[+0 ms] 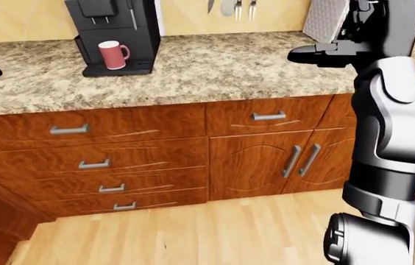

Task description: Pick the mug from under the coffee machine dispenser and place it on the counter.

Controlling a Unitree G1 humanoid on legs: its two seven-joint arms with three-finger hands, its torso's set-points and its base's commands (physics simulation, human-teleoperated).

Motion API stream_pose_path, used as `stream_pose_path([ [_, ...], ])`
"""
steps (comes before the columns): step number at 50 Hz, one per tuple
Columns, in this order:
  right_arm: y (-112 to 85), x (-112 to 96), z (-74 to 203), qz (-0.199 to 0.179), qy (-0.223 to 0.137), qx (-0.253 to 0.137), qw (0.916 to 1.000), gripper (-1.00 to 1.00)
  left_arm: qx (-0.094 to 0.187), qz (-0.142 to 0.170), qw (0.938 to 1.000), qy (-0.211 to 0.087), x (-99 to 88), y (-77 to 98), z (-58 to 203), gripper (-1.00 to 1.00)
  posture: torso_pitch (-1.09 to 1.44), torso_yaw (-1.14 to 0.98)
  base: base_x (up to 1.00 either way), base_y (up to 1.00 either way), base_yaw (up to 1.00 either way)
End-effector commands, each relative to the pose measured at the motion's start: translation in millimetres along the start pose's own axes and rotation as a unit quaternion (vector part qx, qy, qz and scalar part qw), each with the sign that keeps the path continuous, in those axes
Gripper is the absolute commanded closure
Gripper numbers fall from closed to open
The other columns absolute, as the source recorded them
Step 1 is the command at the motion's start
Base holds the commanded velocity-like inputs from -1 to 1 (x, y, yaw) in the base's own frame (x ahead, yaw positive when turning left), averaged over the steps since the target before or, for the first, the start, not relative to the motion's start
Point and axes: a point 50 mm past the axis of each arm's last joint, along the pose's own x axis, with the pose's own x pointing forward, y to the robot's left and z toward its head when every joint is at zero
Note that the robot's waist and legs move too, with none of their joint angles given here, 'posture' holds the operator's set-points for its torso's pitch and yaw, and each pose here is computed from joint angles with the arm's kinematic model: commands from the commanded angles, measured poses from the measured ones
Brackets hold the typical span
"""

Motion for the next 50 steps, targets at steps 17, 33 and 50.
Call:
stream_pose_path([
  [17, -2.4, 2.5, 18.6, -0.004, -0.035, 0.0, 0.9994, -1.0, 0.003, 0.005, 0.9993, -0.036, 0.8, 3.8, 16.3, -1.0, 0.0, 0.0, 0.12, 0.0, 0.0],
  [33, -3.2, 4.1, 22.0, -0.004, -0.037, -0.001, 0.9993, -1.0, 0.005, 0.008, 0.9994, -0.034, 1.2, 6.4, 14.2, -1.0, 0.0, 0.0, 0.12, 0.0, 0.0],
  [50, -2.7, 3.1, 21.2, -0.003, -0.037, -0.004, 0.9993, -1.0, 0.019, 0.016, 0.9992, -0.031, 0.7, 12.5, 11.2, -1.0, 0.0, 0.0, 0.12, 0.0, 0.0],
])
